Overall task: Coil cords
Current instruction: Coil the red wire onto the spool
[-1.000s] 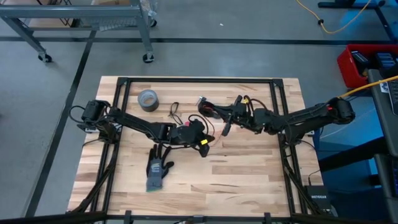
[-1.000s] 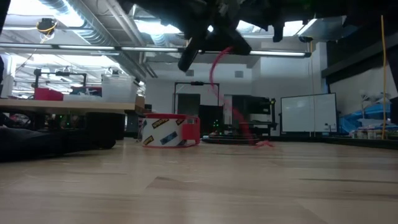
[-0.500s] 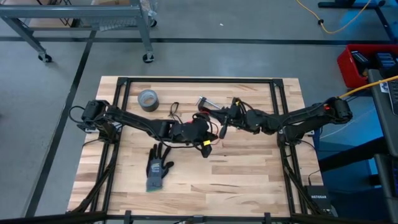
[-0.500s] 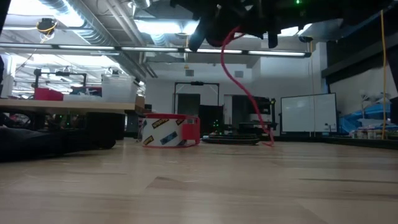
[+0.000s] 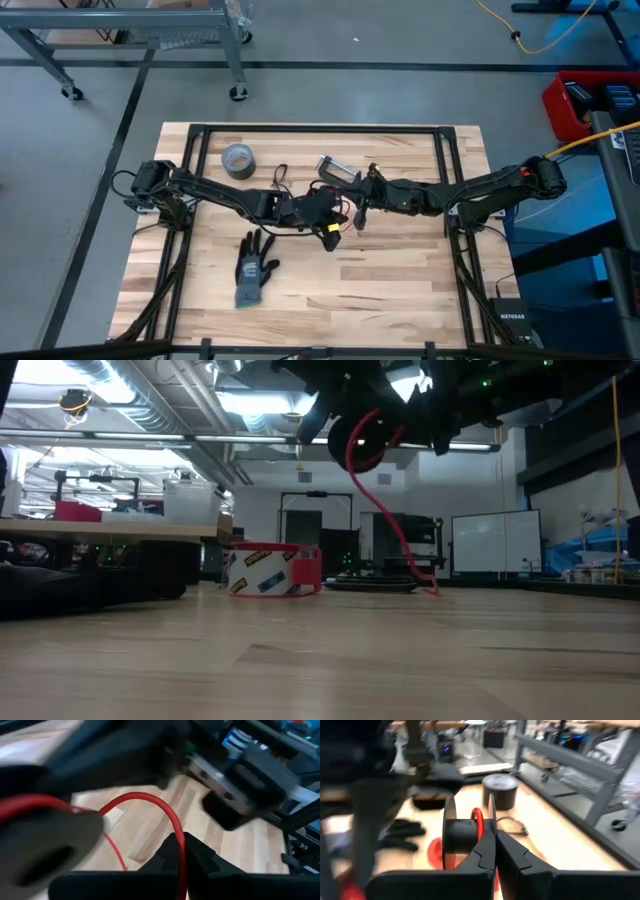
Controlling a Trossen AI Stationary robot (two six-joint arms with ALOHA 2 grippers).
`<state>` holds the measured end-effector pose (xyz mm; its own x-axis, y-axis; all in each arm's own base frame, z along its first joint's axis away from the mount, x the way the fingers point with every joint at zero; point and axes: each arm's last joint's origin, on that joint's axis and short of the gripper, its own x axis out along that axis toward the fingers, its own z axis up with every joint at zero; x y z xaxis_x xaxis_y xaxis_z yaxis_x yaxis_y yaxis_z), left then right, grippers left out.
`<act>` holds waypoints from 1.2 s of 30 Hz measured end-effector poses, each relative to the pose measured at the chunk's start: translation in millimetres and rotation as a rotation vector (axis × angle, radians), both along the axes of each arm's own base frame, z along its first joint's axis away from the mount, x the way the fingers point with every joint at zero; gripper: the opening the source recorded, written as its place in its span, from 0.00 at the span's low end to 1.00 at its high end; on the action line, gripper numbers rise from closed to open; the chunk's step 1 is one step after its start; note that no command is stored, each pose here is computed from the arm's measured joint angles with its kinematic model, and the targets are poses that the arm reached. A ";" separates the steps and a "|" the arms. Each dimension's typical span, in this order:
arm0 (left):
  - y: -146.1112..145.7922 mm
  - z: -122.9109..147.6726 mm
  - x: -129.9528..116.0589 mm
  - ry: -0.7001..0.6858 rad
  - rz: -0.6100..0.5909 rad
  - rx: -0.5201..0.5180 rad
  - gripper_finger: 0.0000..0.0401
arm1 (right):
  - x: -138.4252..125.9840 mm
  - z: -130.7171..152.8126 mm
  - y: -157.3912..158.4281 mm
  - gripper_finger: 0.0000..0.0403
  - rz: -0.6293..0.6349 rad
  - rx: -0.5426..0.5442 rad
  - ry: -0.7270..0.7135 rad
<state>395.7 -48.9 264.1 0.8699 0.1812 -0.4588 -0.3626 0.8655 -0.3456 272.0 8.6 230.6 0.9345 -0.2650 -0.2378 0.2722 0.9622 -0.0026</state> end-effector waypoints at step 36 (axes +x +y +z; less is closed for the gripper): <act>5.0 11.9 -32.4 0.195 0.020 -0.005 0.01 | -47.3 38.2 2.8 0.01 0.199 0.077 -0.003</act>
